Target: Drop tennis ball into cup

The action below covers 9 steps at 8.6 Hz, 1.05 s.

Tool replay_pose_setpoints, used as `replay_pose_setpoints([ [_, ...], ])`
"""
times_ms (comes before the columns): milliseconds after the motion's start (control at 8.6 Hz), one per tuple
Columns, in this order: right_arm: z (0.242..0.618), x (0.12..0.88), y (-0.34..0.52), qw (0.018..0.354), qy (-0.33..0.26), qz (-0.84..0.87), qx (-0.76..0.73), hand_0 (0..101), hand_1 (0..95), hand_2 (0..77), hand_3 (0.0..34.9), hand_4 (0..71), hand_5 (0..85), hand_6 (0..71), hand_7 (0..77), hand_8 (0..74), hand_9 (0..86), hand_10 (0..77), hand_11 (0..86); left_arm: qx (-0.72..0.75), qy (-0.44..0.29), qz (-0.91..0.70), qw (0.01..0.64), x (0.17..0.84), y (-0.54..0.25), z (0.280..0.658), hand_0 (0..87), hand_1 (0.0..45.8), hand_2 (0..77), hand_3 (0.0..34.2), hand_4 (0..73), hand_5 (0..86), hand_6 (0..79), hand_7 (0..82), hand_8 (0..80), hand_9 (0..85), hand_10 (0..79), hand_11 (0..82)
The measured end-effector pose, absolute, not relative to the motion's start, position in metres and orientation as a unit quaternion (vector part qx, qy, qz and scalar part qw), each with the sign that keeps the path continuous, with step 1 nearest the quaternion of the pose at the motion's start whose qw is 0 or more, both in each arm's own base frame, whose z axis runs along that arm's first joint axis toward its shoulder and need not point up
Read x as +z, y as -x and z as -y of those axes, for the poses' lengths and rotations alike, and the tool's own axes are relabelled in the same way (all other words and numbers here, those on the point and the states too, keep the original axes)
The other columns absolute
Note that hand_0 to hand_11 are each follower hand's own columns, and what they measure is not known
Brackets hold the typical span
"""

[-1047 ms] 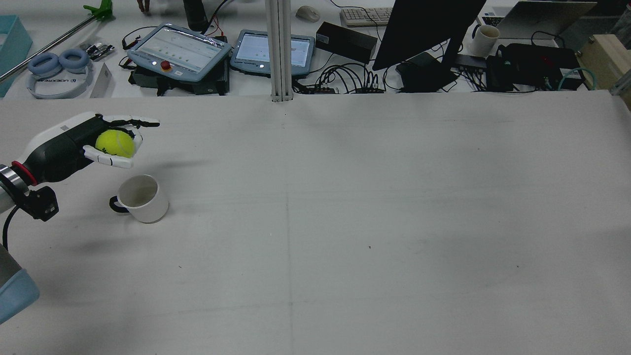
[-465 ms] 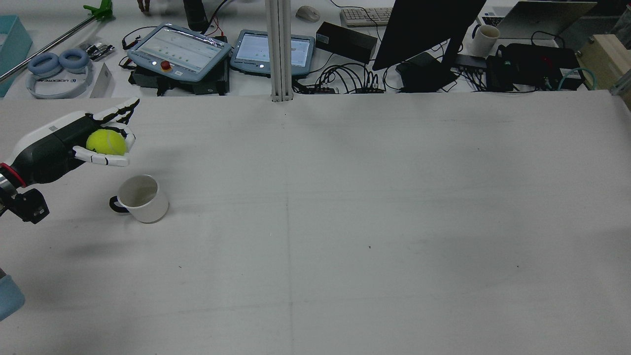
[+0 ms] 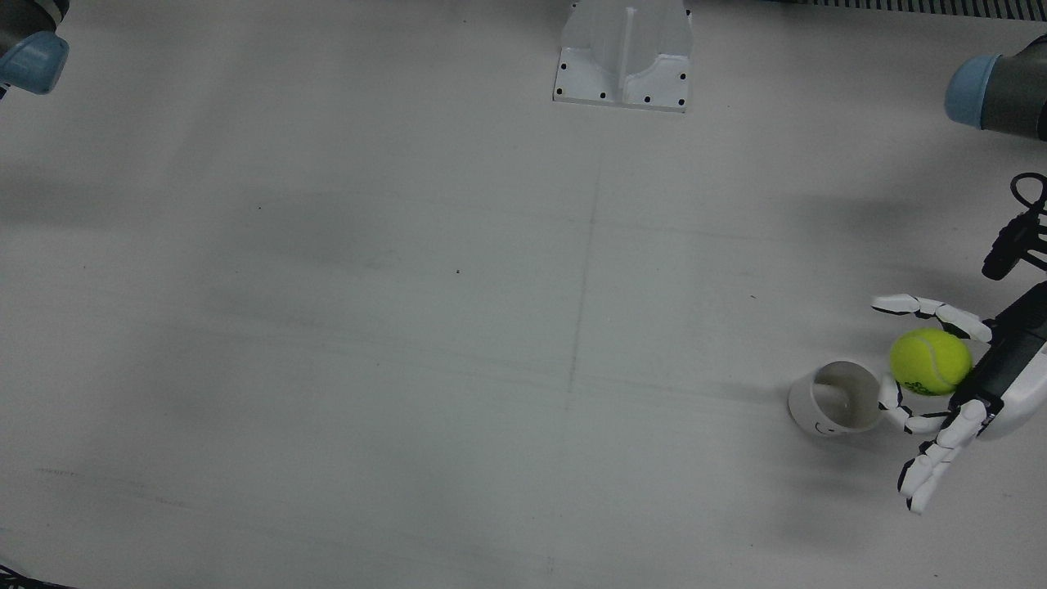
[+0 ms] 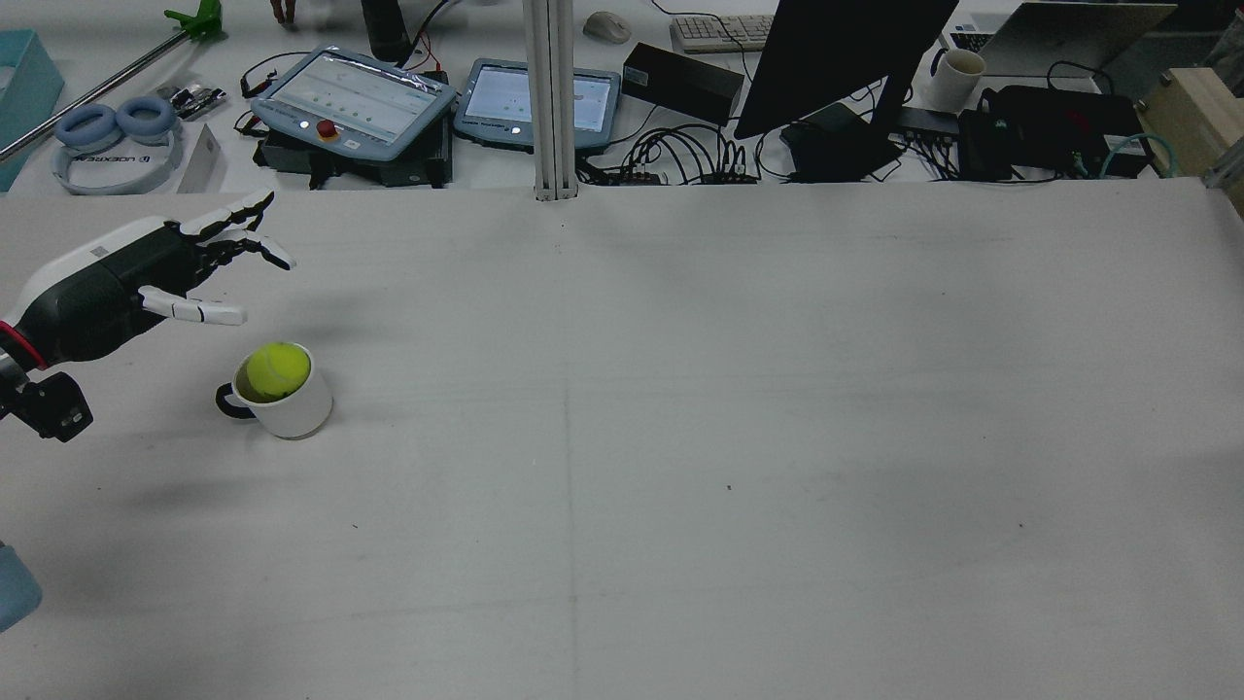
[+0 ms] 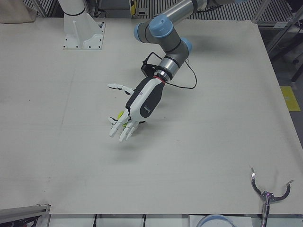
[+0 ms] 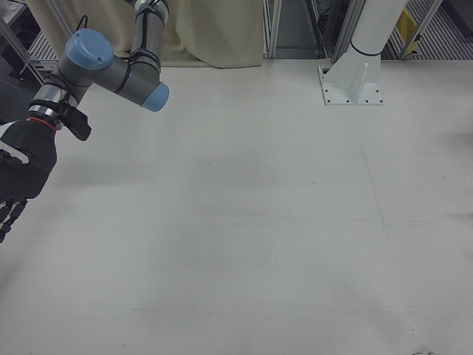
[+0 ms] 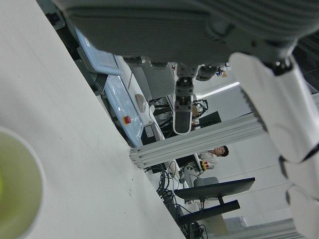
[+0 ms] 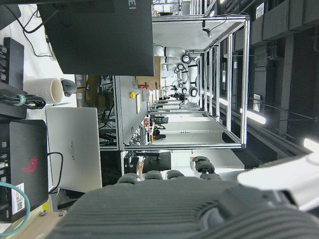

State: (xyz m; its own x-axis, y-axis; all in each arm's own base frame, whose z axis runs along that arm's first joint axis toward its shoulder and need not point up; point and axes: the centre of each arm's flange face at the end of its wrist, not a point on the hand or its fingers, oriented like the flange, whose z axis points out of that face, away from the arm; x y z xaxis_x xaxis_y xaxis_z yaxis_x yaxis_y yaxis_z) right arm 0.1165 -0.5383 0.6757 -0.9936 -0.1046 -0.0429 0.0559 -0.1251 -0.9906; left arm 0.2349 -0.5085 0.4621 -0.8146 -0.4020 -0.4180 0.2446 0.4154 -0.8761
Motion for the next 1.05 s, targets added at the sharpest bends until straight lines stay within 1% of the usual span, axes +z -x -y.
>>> replay_pose_setpoints([
  [116, 0.538, 0.676, -0.117, 0.054, 0.018, -0.659, -0.750, 0, 0.5, 0.5, 0.0, 0.0, 0.0, 0.0, 0.0, 0.0, 0.0, 0.0, 0.5, -0.538, 0.050, -0.786, 0.300, 0.462, -0.235, 0.508, 38.8, 12.5, 17.5, 0.0, 4.4, 0.5, 15.3, 21.3, 0.0, 1.6, 0.0, 0.5],
  [233, 0.538, 0.676, -0.117, 0.054, 0.018, -0.659, -0.750, 0, 0.5, 0.5, 0.0, 0.0, 0.0, 0.0, 0.0, 0.0, 0.0, 0.0, 0.5, -0.537, 0.051, -0.787, 0.300, 0.462, -0.235, 0.508, 38.8, 12.5, 17.5, 0.0, 4.4, 0.5, 15.3, 21.3, 0.0, 1.6, 0.0, 0.5],
  [349, 0.538, 0.676, -0.117, 0.054, 0.018, -0.659, -0.750, 0, 0.5, 0.5, 0.0, 0.0, 0.0, 0.0, 0.0, 0.0, 0.0, 0.0, 0.5, -0.537, 0.051, -0.787, 0.299, 0.461, -0.235, 0.508, 40.3, 12.5, 15.8, 0.0, 7.6, 0.5, 0.0, 12.5, 0.0, 1.6, 0.0, 0.5],
  [465, 0.538, 0.676, -0.117, 0.054, 0.018, -0.659, -0.750, 0, 0.5, 0.5, 0.0, 0.0, 0.0, 0.0, 0.0, 0.0, 0.0, 0.0, 0.5, -0.534, 0.054, -0.790, 0.295, 0.456, -0.233, 0.507, 40.3, 12.5, 15.8, 0.0, 7.6, 0.5, 0.0, 12.5, 0.0, 1.6, 0.0, 0.5],
  [581, 0.538, 0.676, -0.117, 0.054, 0.018, -0.659, -0.750, 0, 0.5, 0.5, 0.0, 0.0, 0.0, 0.0, 0.0, 0.0, 0.0, 0.0, 0.5, -0.532, 0.059, -0.797, 0.281, 0.442, -0.224, 0.507, 39.5, 13.6, 19.1, 0.0, 8.7, 0.5, 0.0, 15.8, 0.0, 1.6, 0.0, 0.5],
  [698, 0.538, 0.676, -0.117, 0.053, 0.019, -0.659, -0.750, 0, 0.5, 0.5, 0.0, 0.0, 0.0, 0.0, 0.0, 0.0, 0.0, 0.0, 0.5, -0.538, 0.045, -0.800, 0.261, 0.430, -0.196, 0.516, 38.1, 11.4, 20.2, 0.1, 2.7, 0.0, 0.0, 15.8, 0.0, 1.1, 0.0, 0.5],
  [814, 0.538, 0.676, -0.117, 0.053, 0.019, -0.659, -0.750, 0, 0.5, 0.5, 0.0, 0.0, 0.0, 0.0, 0.0, 0.0, 0.0, 0.0, 0.5, -0.555, 0.015, -0.797, 0.239, 0.422, -0.153, 0.530, 40.1, 15.3, 15.8, 0.0, 1.6, 0.5, 0.0, 15.8, 0.0, 1.6, 0.0, 0.5],
  [930, 0.538, 0.675, -0.117, 0.053, 0.019, -0.659, -0.750, 0, 0.5, 0.5, 0.0, 0.0, 0.0, 0.0, 0.0, 0.0, 0.0, 0.0, 0.5, -0.576, -0.020, -0.787, 0.219, 0.422, -0.105, 0.544, 43.6, 16.9, 11.4, 0.0, 1.1, 0.5, 0.0, 12.0, 0.0, 1.1, 0.0, 0.5],
  [1047, 0.538, 0.675, -0.117, 0.053, 0.019, -0.660, -0.750, 0, 0.5, 0.5, 0.0, 0.0, 0.0, 0.0, 0.0, 0.0, 0.0, 0.0, 0.5, -0.599, -0.053, -0.774, 0.199, 0.424, -0.059, 0.553, 47.5, 22.9, 11.4, 0.0, 1.1, 0.5, 0.0, 12.0, 0.0, 1.1, 0.0, 0.5],
])
